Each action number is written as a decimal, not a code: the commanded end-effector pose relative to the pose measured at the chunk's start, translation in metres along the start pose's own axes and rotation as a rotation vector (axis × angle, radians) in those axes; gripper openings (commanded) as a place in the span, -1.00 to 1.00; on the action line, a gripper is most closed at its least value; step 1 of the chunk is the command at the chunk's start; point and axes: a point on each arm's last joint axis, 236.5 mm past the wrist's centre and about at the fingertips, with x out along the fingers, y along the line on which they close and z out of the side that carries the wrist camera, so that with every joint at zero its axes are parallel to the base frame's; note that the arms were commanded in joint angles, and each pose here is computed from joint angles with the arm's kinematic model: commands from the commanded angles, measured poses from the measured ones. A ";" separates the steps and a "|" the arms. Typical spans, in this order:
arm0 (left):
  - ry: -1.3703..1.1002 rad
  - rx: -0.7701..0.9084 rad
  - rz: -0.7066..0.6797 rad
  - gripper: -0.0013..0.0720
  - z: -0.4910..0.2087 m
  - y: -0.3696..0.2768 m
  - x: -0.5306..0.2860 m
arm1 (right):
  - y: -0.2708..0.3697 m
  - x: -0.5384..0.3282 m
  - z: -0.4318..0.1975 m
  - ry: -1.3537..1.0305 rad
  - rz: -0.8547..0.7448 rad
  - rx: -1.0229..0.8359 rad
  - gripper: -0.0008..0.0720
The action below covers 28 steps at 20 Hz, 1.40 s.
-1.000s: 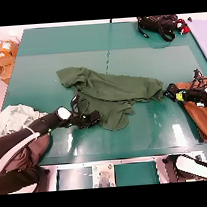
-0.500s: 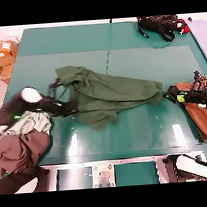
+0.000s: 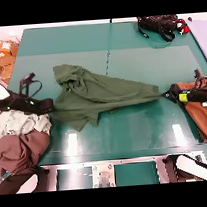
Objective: Fold the shirts.
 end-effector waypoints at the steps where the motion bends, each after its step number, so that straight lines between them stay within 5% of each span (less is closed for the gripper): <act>1: -0.145 0.107 -0.033 -0.90 0.045 -0.030 -0.055 | 0.067 -0.053 0.025 -0.102 0.110 -0.108 -0.94; 7: -0.793 0.458 -0.151 -0.90 0.118 -0.170 -0.308 | 0.251 -0.282 0.071 -0.713 0.235 -0.526 -0.94; 13: -1.316 0.688 -0.178 -0.90 0.034 -0.249 -0.500 | 0.344 -0.454 0.009 -1.171 0.255 -0.737 -0.94; 20: -1.340 0.689 -0.182 -0.90 0.016 -0.250 -0.506 | 0.329 -0.486 -0.015 -1.263 0.101 -0.736 -0.94; 28: -0.785 0.408 -0.168 -0.90 0.131 -0.159 -0.279 | 0.193 -0.257 0.073 -0.676 0.055 -0.422 -0.94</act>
